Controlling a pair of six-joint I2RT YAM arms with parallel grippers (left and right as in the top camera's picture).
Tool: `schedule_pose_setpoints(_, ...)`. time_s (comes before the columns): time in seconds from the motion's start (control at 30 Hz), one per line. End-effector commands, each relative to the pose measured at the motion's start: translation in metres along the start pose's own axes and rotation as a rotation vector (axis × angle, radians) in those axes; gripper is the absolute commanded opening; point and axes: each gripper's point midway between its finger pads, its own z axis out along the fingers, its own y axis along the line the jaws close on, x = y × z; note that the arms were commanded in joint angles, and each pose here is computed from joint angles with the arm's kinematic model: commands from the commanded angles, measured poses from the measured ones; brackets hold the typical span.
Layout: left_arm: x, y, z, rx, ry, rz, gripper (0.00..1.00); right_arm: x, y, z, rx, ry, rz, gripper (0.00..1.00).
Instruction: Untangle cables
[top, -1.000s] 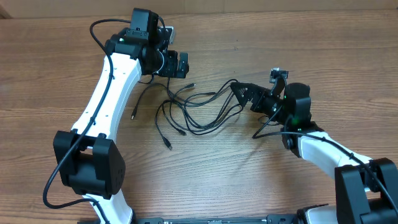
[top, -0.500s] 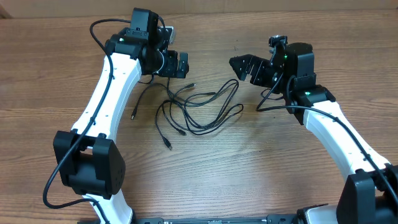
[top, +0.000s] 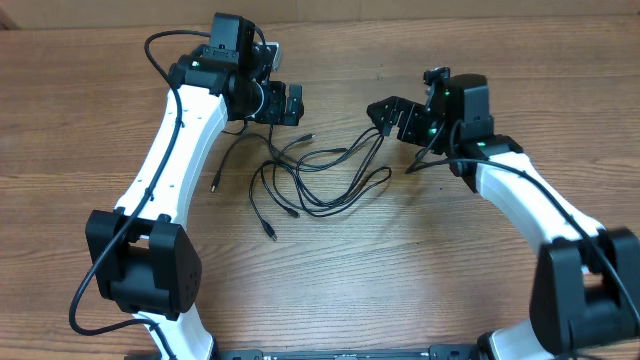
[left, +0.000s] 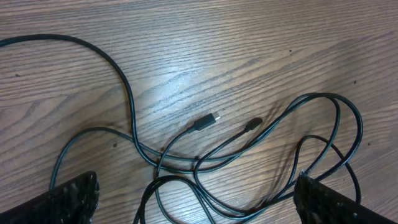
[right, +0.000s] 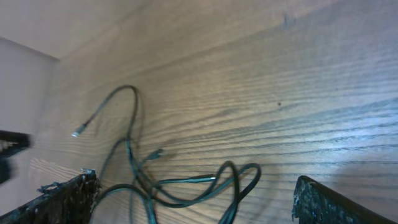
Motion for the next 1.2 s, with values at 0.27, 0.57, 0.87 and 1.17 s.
schedule_pose_setpoints(0.27, -0.005, -0.005, -0.009, 0.006, -0.025, 0.002, 1.00, 0.010, 0.006, 0.024, -0.062, 0.032, -0.027, 1.00)
schedule_pose_setpoints(0.57, -0.005, -0.005, -0.009, 0.006, -0.025, 0.002, 1.00, 0.020, 0.027, 0.038, -0.013, -0.002, -0.097, 0.99)
schedule_pose_setpoints(0.87, -0.005, -0.005, -0.009, 0.006, -0.025, 0.002, 1.00, 0.021, 0.011, 0.038, 0.071, -0.009, -0.082, 0.95)
schedule_pose_setpoints(1.17, -0.005, -0.005, -0.009, 0.006, -0.025, 0.002, 1.00, 0.025, 0.009, 0.038, 0.079, 0.005, -0.076, 0.95)
